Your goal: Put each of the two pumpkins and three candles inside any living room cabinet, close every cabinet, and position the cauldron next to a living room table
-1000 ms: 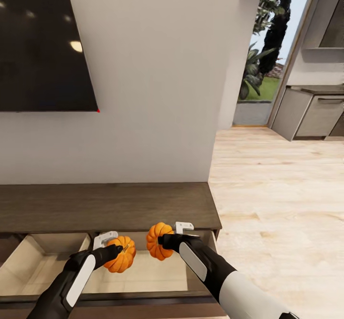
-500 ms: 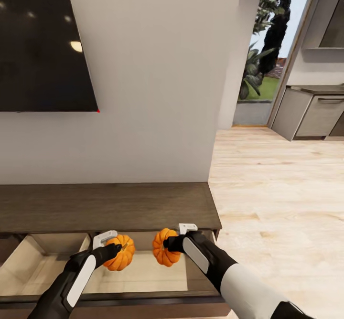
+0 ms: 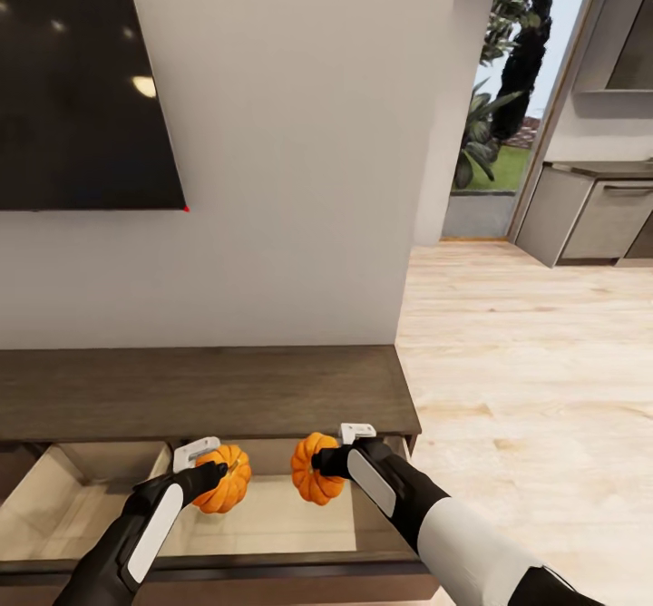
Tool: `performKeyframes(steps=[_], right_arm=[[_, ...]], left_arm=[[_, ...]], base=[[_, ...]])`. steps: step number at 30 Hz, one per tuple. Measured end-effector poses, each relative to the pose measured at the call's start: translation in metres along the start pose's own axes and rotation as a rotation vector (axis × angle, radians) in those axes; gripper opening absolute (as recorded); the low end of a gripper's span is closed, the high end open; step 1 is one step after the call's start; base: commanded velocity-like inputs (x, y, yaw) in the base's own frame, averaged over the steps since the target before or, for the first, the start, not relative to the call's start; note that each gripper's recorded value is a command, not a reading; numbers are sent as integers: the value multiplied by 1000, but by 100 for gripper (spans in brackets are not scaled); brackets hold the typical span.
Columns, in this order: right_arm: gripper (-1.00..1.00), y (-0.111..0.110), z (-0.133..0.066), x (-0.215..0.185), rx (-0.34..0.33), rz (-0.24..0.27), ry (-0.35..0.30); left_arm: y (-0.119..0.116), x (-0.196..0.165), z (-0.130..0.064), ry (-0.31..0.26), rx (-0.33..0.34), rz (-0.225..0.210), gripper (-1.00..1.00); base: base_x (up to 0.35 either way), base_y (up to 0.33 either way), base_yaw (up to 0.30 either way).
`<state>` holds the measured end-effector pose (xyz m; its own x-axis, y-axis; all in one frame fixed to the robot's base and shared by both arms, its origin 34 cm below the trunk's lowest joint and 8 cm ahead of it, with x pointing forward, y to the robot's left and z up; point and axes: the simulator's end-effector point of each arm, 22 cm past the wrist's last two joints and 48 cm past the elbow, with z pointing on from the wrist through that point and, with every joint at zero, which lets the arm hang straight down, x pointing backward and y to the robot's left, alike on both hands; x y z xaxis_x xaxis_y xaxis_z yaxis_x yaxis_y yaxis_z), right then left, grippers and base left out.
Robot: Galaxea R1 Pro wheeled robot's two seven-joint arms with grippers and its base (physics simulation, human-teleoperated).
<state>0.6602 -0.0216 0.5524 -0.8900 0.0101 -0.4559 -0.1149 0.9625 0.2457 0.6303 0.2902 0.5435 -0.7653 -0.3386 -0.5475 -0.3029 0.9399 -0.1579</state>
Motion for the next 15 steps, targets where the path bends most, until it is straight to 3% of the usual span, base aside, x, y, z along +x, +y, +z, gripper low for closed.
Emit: performKeyframes(steps=[15], right_arm=[[-100, -9, 23, 9, 3, 8, -42]], left_arm=[[-3, 23, 22, 2, 10, 3, -100]], base=[[0, 0, 0]])
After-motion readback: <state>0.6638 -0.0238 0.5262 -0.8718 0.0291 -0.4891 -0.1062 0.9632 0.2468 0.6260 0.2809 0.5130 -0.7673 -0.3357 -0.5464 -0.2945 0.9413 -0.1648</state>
